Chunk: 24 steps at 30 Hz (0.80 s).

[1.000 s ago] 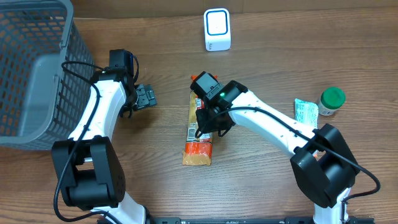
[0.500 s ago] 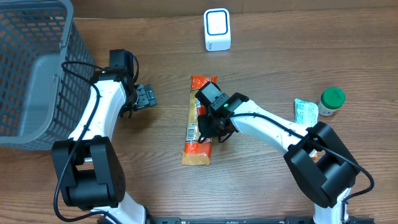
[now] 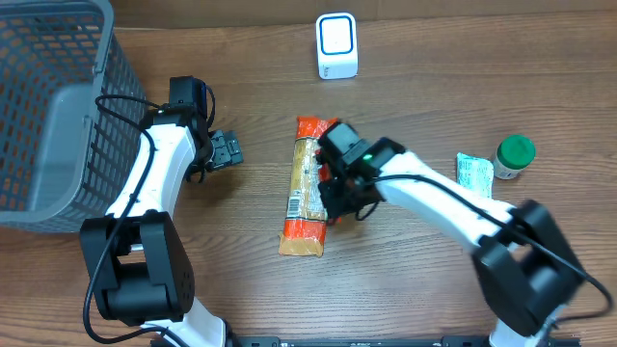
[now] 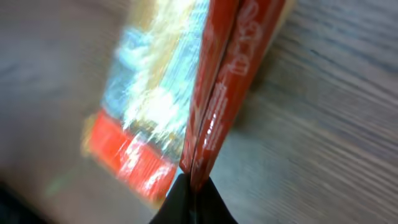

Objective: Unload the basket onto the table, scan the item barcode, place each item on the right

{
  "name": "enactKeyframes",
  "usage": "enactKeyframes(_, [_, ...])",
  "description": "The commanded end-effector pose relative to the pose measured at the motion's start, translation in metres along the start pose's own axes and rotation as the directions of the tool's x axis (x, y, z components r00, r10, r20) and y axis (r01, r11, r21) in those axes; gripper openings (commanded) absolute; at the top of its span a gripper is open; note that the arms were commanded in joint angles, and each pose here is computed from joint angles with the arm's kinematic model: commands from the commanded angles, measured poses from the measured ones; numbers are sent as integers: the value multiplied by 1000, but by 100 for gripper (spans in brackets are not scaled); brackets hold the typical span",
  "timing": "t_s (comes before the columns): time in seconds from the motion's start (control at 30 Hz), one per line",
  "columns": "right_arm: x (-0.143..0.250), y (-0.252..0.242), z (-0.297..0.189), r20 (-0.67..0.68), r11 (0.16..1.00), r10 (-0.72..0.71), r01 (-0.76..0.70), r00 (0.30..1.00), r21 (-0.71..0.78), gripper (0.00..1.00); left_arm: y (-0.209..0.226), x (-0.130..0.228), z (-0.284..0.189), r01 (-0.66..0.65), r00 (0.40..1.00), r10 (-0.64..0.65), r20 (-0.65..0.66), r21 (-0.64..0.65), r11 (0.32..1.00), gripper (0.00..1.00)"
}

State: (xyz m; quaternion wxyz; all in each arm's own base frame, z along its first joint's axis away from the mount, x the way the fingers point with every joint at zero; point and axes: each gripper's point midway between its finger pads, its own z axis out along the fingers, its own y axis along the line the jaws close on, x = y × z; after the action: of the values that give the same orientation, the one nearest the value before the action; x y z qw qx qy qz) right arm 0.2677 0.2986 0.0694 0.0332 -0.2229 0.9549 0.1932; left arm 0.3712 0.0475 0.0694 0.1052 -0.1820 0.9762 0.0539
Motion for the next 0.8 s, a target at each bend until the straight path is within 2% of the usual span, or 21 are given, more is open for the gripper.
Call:
enactKeyframes(0.0, [15,39,-46,67,918,-361,367,930,-153,4,1,-1,-1,1,1000,-1,4,2,1000,100])
enactKeyframes(0.1, [52,52,-80,70,789,-574,574,816,-220,4,1,-1,-1,1,1000,-1,4,2,1000,100])
enactKeyframes(0.2, [82,52,-101,55,683,-697,686,715,-252,4,1,-1,-1,1,1000,-1,4,2,1000,100])
enactKeyframes(0.3, [103,51,-115,44,617,-759,739,649,-270,4,1,-1,-1,1,1000,-1,4,2,1000,100])
enactKeyframes(0.43, [107,54,-126,70,595,-774,761,630,-259,4,1,-1,-1,1,1000,-1,4,2,1000,100])
enactKeyframes(0.63, [113,65,-136,143,507,-816,813,559,-287,4,1,-1,-1,1,1000,-1,4,2,1000,100])
enactKeyframes(0.77, [113,68,-137,158,500,-815,814,558,-295,4,1,-1,-1,1,1000,-1,4,2,1000,100])
